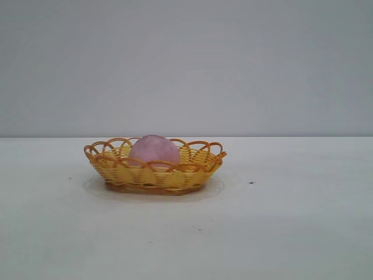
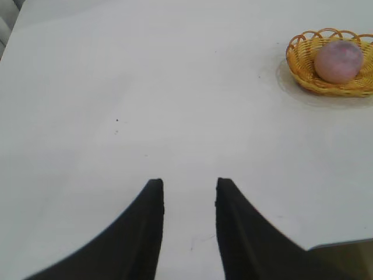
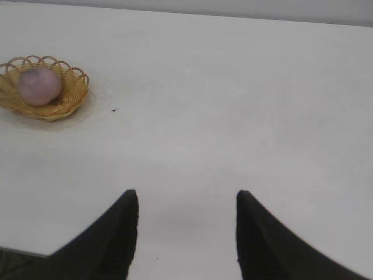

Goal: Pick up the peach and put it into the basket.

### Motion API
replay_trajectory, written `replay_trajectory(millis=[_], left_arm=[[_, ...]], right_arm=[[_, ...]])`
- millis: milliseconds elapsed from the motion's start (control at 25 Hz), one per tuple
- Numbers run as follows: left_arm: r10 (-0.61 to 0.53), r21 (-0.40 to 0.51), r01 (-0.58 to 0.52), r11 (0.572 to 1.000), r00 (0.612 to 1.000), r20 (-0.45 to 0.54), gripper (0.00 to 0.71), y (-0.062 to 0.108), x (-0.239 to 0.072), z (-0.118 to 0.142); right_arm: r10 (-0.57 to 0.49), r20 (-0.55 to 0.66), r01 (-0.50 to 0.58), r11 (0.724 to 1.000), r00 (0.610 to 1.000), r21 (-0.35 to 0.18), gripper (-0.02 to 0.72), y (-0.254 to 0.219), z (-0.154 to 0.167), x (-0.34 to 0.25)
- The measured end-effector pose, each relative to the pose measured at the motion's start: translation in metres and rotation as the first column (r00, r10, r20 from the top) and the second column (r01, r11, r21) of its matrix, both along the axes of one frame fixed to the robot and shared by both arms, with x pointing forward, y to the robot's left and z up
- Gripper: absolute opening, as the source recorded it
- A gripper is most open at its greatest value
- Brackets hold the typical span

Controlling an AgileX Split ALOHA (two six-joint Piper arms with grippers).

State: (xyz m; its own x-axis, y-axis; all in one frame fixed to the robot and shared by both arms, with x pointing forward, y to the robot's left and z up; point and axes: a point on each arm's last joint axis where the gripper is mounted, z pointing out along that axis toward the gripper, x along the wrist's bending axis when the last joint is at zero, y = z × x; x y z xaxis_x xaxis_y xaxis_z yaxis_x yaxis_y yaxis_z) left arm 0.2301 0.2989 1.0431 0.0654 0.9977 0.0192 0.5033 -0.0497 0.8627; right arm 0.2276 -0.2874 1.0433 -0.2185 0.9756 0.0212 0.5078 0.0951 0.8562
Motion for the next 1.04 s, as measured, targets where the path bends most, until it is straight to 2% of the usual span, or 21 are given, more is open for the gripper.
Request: replay_trajectory(millis=[280, 1040], left_arm=[[0.000, 0.000, 0.000, 1.000, 1.000, 0.000, 0.230, 0.0000, 0.0000, 0.0000], [0.000, 0.000, 0.000, 1.000, 1.000, 0.000, 0.230, 0.0000, 0.0000, 0.0000]], right_arm=[[-0.134, 0.000, 0.134, 0.991, 0.991, 0.002, 0.365, 0.0016, 0.0000, 0.0018], [-0.138, 0.000, 0.138, 0.990, 0.990, 0.004, 0.365, 0.0018, 0.0000, 0.0019]])
